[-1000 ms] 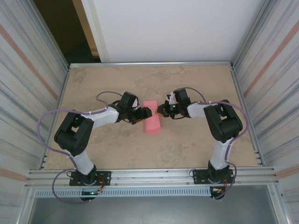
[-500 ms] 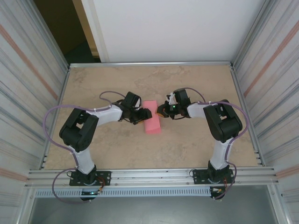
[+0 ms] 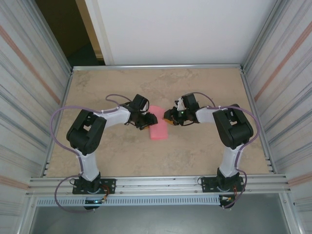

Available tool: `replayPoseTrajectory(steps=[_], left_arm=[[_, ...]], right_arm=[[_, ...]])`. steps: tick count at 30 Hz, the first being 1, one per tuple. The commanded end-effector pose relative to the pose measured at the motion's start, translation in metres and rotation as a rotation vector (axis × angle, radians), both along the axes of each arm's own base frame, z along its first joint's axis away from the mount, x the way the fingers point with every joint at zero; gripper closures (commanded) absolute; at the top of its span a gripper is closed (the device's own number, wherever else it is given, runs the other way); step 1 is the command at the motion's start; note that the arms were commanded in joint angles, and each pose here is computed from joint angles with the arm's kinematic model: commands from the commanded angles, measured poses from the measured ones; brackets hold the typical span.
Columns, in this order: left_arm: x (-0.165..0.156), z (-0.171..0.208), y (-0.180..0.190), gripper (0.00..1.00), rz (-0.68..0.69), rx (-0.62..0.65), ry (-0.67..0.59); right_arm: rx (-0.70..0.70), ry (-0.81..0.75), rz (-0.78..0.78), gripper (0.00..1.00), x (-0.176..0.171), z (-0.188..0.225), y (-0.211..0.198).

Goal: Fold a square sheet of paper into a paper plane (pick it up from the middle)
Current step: First fold in half a square sheet of paper at the center of the table.

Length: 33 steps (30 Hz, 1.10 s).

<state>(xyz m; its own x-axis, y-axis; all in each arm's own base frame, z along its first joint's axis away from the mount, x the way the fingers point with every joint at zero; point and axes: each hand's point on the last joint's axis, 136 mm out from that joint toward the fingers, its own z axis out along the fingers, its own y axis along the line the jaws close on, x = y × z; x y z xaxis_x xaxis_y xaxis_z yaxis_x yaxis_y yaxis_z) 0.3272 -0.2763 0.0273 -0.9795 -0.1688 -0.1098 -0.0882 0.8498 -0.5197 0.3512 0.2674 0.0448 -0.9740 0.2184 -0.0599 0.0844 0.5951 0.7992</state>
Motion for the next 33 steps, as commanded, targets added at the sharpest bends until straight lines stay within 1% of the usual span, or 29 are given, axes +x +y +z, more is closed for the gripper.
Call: replayPoseTrajectory(steps=[1, 6, 9, 12, 13, 17, 22, 26, 33], left_arm=[[-0.018, -0.040, 0.017, 0.51, 0.013, 0.121, 0.110], [-0.031, -0.059, 0.017, 0.49, -0.025, 0.169, 0.164], [-0.040, -0.071, 0.021, 0.48, -0.056, 0.231, 0.195], [-0.047, -0.078, 0.018, 0.46, -0.100, 0.250, 0.217], [-0.051, -0.089, 0.022, 0.46, -0.110, 0.281, 0.243], [-0.059, -0.097, 0.029, 0.43, -0.162, 0.366, 0.268], [-0.066, -0.107, 0.031, 0.39, -0.207, 0.420, 0.314], [-0.068, -0.112, 0.034, 0.38, -0.224, 0.474, 0.336], [-0.072, -0.119, 0.042, 0.39, -0.220, 0.524, 0.369]], right_arm=[[-0.054, -0.060, -0.047, 0.65, 0.004, 0.020, -0.024], [-0.111, -0.104, -0.092, 0.61, 0.003, 0.033, -0.049], [-0.148, -0.122, -0.099, 0.58, -0.001, 0.037, -0.058], [-0.175, -0.123, -0.102, 0.57, -0.003, 0.036, -0.063], [-0.181, -0.119, -0.104, 0.56, -0.004, 0.035, -0.065], [-0.185, -0.113, -0.105, 0.56, -0.006, 0.033, -0.067], [-0.194, -0.108, -0.108, 0.56, -0.006, 0.030, -0.069], [-0.194, -0.106, -0.110, 0.56, -0.005, 0.030, -0.070], [-0.182, -0.092, -0.101, 0.57, -0.006, 0.027, -0.068]])
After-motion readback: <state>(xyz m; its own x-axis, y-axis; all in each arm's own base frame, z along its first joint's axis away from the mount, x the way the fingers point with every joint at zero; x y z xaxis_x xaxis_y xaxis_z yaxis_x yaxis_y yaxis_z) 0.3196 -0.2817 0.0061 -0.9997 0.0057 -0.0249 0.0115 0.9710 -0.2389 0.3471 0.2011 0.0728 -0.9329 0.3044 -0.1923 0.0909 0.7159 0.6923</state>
